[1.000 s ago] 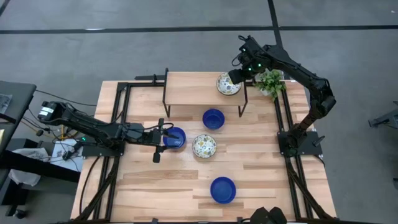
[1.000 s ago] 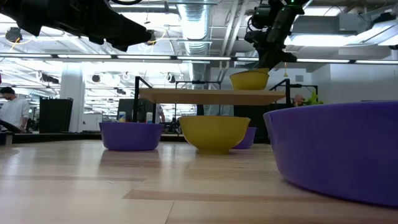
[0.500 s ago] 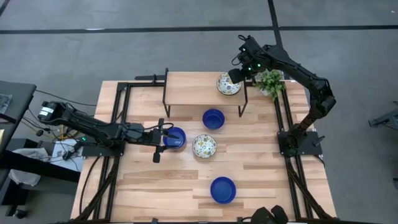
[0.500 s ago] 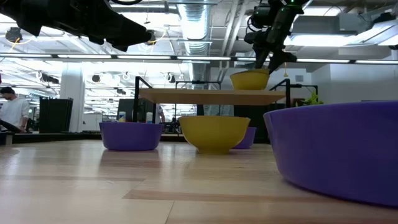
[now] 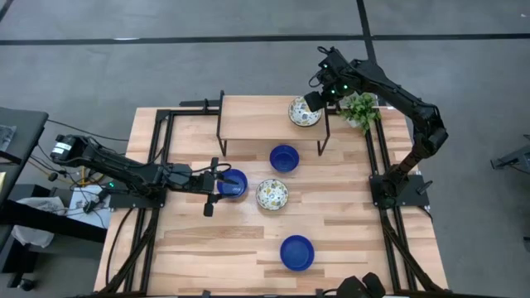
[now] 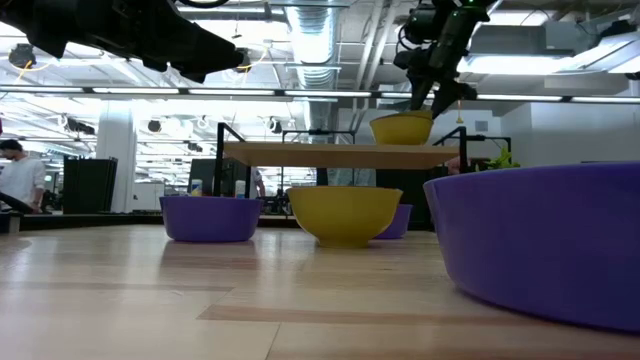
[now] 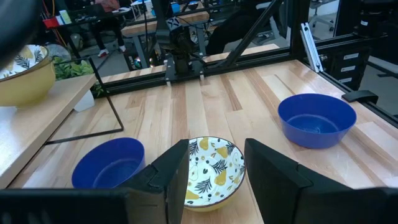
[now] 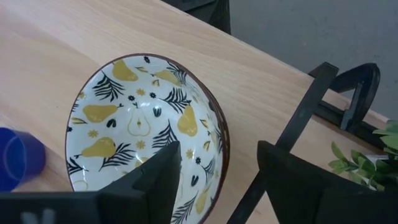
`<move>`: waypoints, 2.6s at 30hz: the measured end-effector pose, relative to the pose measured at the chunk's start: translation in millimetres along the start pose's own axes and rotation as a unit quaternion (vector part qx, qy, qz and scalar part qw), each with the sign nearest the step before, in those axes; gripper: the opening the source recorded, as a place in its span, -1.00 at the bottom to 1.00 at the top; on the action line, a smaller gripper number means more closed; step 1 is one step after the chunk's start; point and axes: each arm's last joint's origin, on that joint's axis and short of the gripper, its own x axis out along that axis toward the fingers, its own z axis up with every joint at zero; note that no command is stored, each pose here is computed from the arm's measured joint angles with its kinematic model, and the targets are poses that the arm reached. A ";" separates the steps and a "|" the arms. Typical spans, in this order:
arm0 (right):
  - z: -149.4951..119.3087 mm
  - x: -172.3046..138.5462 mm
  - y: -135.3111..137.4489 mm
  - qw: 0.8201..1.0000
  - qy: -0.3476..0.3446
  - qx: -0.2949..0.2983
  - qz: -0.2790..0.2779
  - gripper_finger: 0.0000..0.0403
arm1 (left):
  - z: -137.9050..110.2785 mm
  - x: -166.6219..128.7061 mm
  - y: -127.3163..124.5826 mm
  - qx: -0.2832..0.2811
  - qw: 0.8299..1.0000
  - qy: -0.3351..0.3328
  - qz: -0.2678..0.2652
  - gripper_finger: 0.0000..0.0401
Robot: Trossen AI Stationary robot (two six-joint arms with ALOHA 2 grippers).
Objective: Pick & Place Mini bowls
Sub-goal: Stack the bottom yellow patterned bowl on the yellow patterned bowl on the shelf
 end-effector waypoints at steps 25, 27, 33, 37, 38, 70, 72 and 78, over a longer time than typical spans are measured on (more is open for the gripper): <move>-18.9 -75.9 -3.8 0.977 -0.155 -0.072 -0.125 -0.03 | 1.1 0.0 0.2 -0.035 0.999 -0.006 0.001 -0.23; -15.5 -84.2 -2.7 0.962 -0.206 -0.053 -0.170 -0.03 | 1.0 0.0 0.3 -0.036 0.999 -0.005 0.001 -0.23; -13.2 -91.5 2.4 0.947 -0.240 -0.085 -0.194 -0.03 | 0.9 0.0 0.6 -0.037 0.999 -0.004 0.009 -0.23; -13.3 -84.0 1.4 0.946 -0.215 -0.095 -0.224 -0.03 | 0.9 0.0 0.8 -0.044 0.999 -0.004 0.012 -0.23; -13.6 -82.2 3.0 0.940 -0.211 -0.098 -0.250 -0.03 | 0.9 0.0 0.9 -0.049 0.999 -0.004 0.012 -0.23; 1.8 53.8 43.3 0.759 -0.072 -0.218 -0.609 -0.10 | 0.5 0.0 0.8 -0.072 0.997 -0.002 0.012 -0.23; 1.7 53.3 43.7 0.758 -0.074 -0.218 -0.610 -0.09 | 0.5 0.0 0.8 -0.071 0.997 -0.002 0.012 -0.23; -0.9 51.3 43.5 0.757 -0.066 -0.224 -0.610 -0.09 | 0.5 0.0 0.8 -0.071 0.997 -0.002 0.012 -0.23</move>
